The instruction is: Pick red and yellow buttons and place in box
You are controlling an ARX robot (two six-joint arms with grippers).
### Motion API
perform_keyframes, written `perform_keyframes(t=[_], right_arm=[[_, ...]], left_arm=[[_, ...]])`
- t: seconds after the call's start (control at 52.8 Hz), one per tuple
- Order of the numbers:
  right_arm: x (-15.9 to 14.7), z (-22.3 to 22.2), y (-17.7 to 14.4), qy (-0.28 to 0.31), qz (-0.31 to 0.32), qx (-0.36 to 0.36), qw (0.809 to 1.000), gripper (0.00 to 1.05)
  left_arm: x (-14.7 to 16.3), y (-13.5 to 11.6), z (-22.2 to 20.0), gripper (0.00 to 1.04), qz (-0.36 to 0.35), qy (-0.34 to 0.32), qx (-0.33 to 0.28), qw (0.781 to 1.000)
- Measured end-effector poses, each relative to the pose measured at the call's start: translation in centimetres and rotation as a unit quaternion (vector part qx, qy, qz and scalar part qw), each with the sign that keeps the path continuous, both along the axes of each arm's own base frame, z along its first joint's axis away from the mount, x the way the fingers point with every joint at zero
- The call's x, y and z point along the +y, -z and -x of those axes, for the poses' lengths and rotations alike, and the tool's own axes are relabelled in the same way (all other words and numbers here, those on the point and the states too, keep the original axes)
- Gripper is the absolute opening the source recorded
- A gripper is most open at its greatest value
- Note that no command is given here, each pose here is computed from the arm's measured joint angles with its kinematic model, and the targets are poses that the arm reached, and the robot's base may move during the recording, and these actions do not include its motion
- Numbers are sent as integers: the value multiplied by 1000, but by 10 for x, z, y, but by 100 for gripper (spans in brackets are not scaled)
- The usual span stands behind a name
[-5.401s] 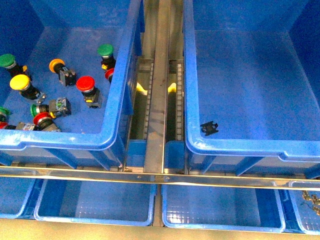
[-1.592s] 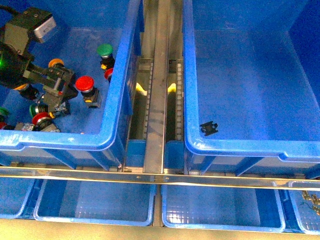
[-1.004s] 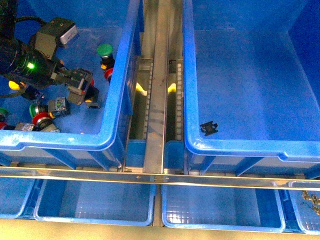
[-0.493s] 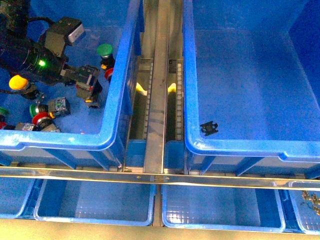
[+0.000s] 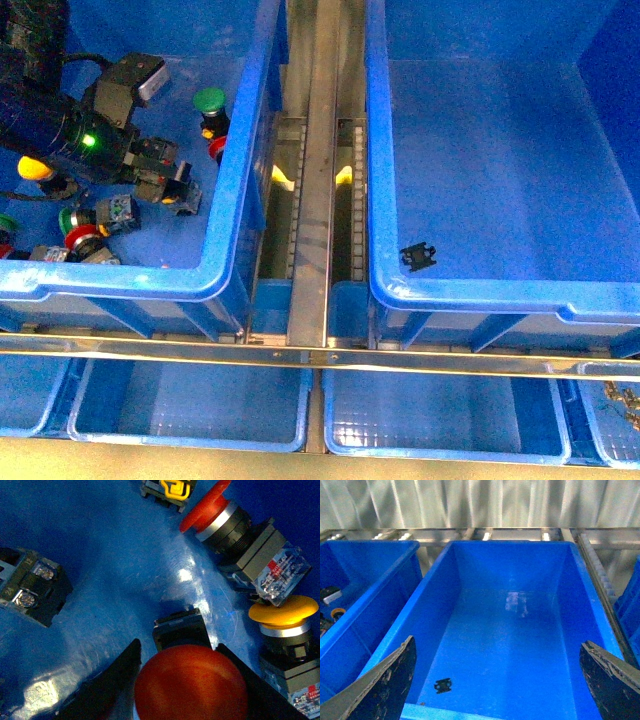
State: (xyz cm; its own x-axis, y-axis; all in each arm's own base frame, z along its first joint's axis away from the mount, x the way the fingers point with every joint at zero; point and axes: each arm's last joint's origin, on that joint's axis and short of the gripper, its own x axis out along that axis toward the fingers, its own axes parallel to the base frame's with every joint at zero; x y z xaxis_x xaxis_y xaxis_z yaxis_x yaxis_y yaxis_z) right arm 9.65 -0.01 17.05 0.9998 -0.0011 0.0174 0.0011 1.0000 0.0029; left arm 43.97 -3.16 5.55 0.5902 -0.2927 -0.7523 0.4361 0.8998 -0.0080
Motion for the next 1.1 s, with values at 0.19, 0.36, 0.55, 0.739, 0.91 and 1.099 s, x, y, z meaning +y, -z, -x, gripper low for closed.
perform_keyframes(t=[0.19,0.36,0.55,0.739,0.91,1.099], right_arm=[[0,0,0,0,0,0,1000,98],[0,0,0,0,0,0,1000,98],[0,0,0,0,0,0,1000,98],[0,0,0,0,0,0,1000,98],[0,0,0,0,0,0,1000,98],[0,0,0,0,0,0,1000,98]], left_arm=[[6,0,0,33,2,-9,0,1000],[11,-2,-1,33,11,-23,-6,1000],[31,-39,17,33,78,-81,-27,993],[62,-87,54,33,170,-156,-37,972],[85,-101,88,33,281,-240,12,929],[80,-120,109,33,395,-272,57,876]])
